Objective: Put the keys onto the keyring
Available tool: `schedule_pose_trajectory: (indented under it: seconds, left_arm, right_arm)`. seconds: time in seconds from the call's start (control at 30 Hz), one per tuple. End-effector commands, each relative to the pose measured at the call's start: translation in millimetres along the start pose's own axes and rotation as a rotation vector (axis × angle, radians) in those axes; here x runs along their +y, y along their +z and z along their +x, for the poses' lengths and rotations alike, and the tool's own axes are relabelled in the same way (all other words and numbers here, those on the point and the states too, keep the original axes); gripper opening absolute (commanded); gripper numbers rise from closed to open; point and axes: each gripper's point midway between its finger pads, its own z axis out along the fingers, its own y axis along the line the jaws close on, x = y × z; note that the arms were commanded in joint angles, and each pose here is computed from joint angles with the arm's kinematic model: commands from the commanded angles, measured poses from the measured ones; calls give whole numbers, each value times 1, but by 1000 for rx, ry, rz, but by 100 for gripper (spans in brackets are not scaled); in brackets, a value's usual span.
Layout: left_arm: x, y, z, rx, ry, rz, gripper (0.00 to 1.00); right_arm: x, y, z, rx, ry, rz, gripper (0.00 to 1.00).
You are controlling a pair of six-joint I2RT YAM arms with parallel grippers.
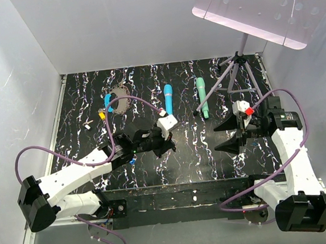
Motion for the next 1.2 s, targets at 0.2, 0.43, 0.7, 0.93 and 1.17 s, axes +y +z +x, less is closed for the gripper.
schedule_pose_trajectory:
  seconds: [0.2,0.43,0.7,0.93,1.17]
  left_arm:
    - [0,3,-6,-42,68,-2,0]
    - [-3,3,-1,-60,75,10,0]
    - [-7,0,-3,-79,78,18,0]
    - [-13,-1,-7,-87,81,47,0]
    - [-21,2,-8,-88,65,81,0]
  right_arm:
    - [3,15,-12,26,-67,-91,85]
    - [2,20,-17,20,-92,-122,85]
    - [3,29,-19,36,-135,-166,85]
    - [2,47,-14,83,-168,-228,84]
    - [-4,75,4,132,-160,-281,82]
